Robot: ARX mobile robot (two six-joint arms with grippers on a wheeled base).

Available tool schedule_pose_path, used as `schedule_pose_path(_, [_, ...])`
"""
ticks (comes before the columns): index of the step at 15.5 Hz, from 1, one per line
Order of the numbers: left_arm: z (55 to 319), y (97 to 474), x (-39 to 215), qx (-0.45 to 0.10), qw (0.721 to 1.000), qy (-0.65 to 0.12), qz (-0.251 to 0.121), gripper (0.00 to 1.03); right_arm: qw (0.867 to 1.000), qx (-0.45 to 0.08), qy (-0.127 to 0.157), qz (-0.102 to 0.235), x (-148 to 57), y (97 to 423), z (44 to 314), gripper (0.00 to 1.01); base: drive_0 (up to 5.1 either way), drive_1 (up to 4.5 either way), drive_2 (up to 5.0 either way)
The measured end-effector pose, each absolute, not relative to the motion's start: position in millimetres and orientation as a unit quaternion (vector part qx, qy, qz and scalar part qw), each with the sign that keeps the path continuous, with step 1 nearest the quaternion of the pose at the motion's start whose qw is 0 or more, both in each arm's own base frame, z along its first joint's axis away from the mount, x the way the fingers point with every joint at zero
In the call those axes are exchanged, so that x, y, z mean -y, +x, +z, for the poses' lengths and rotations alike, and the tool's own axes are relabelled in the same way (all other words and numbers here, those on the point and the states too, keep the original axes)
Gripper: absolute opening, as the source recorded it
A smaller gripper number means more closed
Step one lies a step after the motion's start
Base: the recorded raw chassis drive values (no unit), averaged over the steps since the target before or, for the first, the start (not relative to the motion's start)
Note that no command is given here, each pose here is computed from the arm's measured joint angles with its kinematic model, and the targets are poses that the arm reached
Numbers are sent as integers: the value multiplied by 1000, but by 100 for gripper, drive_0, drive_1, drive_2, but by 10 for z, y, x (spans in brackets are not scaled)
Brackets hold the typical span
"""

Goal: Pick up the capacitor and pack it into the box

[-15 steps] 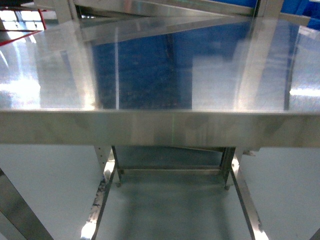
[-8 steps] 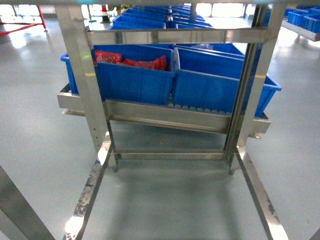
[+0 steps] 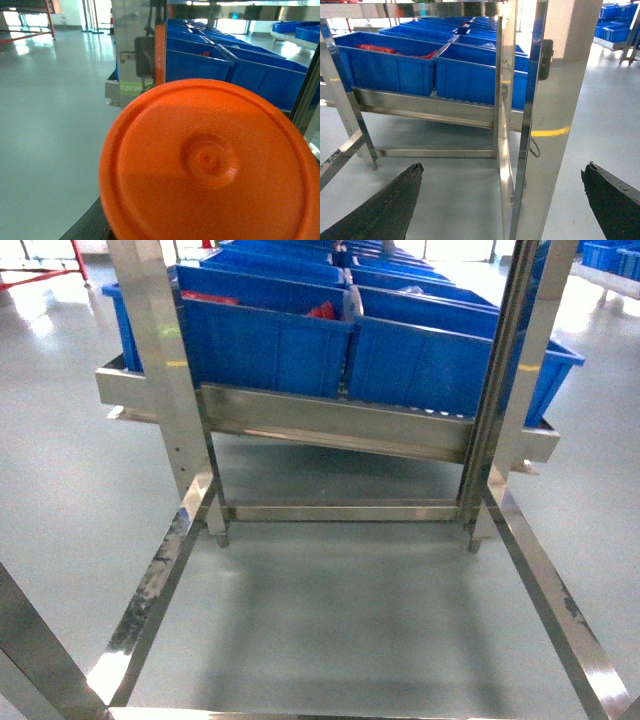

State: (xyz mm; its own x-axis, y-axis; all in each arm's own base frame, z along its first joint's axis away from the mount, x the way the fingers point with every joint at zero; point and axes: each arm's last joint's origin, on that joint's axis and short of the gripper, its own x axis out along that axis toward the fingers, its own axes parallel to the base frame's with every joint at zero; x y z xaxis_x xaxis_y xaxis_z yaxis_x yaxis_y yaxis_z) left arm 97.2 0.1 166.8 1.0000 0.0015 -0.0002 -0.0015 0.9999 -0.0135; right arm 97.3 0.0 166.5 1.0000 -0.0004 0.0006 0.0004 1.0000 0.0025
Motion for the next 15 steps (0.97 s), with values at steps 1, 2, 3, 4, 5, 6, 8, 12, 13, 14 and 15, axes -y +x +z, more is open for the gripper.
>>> schedule_pose_path(1, [1668,972,-1,0,1000,-7,1,45,1000,0,1,0,0,973,1665,98,0,0,0])
schedule_pose_path(2, [1668,972,-1,0,1000,-7,1,45,1000,1,1,0,0,973,1666,98,0,0,0])
schedule_pose_path(3, [1668,972,-1,0,1000,-7,1,45,1000,1,1,0,0,973,1666,98,0,0,0])
schedule_pose_path(4, [1668,972,-1,0,1000,-7,1,45,1000,1,1,0,0,973,1666,98,0,0,0])
schedule_pose_path(5, [1668,972,-1,0,1000,-7,1,45,1000,1,1,0,0,973,1666,98,0,0,0])
schedule_pose_path(6, [1668,972,-1,0,1000,-7,1,45,1000,1,1,0,0,973,1667,98,-502,239,239])
schedule_pose_path(8, [1668,972,-1,0,1000,-7,0,45,1000,1,1,-1,0,973,1667,98,-502,239,239])
schedule_pose_path(12, [1671,972,0,1,1000,-6,-1,45,1000,1,1,-1,0,973,1666,98,-502,240,240])
schedule_pose_path(13, [1670,972,-1,1,1000,-6,1,45,1000,2,1,-1,0,973,1669,98,-502,244,244])
schedule_pose_path(14, [1670,972,-1,1,1000,-6,1,45,1000,2,1,0,0,973,1669,98,-502,244,244])
schedule_pose_path(15, [1668,972,0,0,1000,-6,0,45,1000,2,1,-1,0,973,1668,98,-503,243,243])
